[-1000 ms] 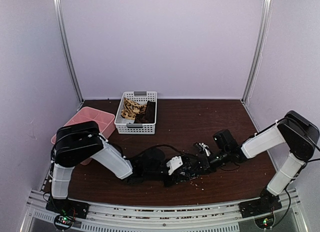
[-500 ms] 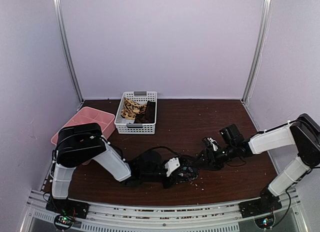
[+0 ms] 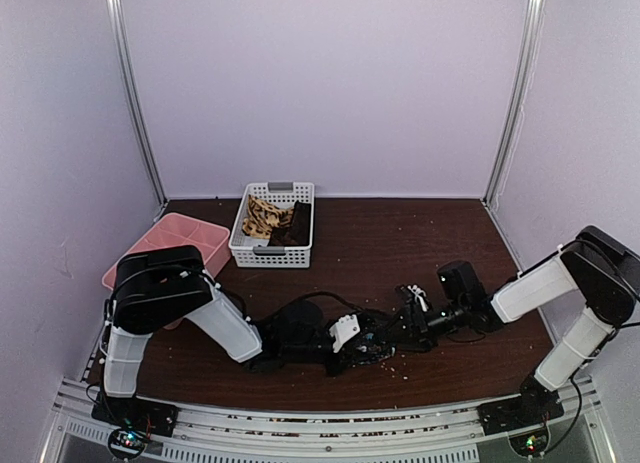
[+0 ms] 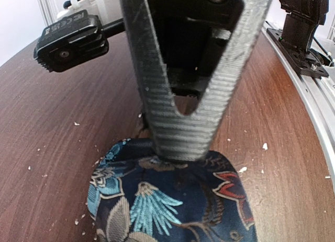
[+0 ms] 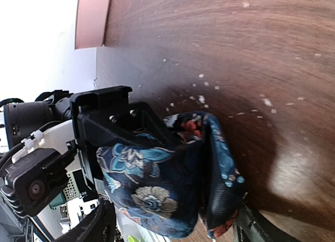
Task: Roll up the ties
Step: Pick up the tie from the center of the board.
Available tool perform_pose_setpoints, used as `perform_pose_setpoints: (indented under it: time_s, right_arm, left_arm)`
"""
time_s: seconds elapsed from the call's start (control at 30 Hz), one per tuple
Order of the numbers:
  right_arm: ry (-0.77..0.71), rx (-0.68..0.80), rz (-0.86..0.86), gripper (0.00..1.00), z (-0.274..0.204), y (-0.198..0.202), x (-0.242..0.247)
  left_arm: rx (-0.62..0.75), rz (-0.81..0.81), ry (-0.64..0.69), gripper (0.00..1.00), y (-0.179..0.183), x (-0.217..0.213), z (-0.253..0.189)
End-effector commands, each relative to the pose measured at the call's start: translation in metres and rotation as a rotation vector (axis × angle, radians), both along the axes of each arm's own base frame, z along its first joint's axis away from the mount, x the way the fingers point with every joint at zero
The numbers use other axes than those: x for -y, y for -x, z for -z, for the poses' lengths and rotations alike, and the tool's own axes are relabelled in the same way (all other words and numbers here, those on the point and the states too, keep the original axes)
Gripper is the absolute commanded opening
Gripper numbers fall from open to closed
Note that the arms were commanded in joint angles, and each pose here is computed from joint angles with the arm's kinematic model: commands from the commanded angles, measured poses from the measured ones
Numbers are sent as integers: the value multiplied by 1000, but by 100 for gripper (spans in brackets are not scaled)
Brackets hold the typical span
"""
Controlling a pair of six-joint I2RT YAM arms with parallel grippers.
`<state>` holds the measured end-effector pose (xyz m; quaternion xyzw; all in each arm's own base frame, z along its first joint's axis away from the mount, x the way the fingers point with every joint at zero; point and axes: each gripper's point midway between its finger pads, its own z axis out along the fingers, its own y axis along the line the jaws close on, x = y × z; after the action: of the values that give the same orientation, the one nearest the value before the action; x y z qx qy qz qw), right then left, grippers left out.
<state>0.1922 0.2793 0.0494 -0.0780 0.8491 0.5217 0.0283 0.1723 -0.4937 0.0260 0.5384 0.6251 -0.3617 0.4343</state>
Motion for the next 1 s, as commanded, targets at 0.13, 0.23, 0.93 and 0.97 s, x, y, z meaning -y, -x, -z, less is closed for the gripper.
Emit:
perform_pose_setpoints:
  time_s: [0.13,0.23,0.93,0.97]
  right_arm:
    - [-33,39,-16,74,-9,-2,-16]
    - [-14,35,-1,67,-4,-8,-17]
    - [45,94,10,0,0,-6,-9]
    - [43,100,12,0,-2,-6,-9]
  left_arm:
    - [-74,27,-164,26,19,-20,56]
    - [-73,29,-162,26,19,-20,55]
    - [-49,-25,-127,62,10,-22,34]
    - [-44,-33,-119,65,9,-22,30]
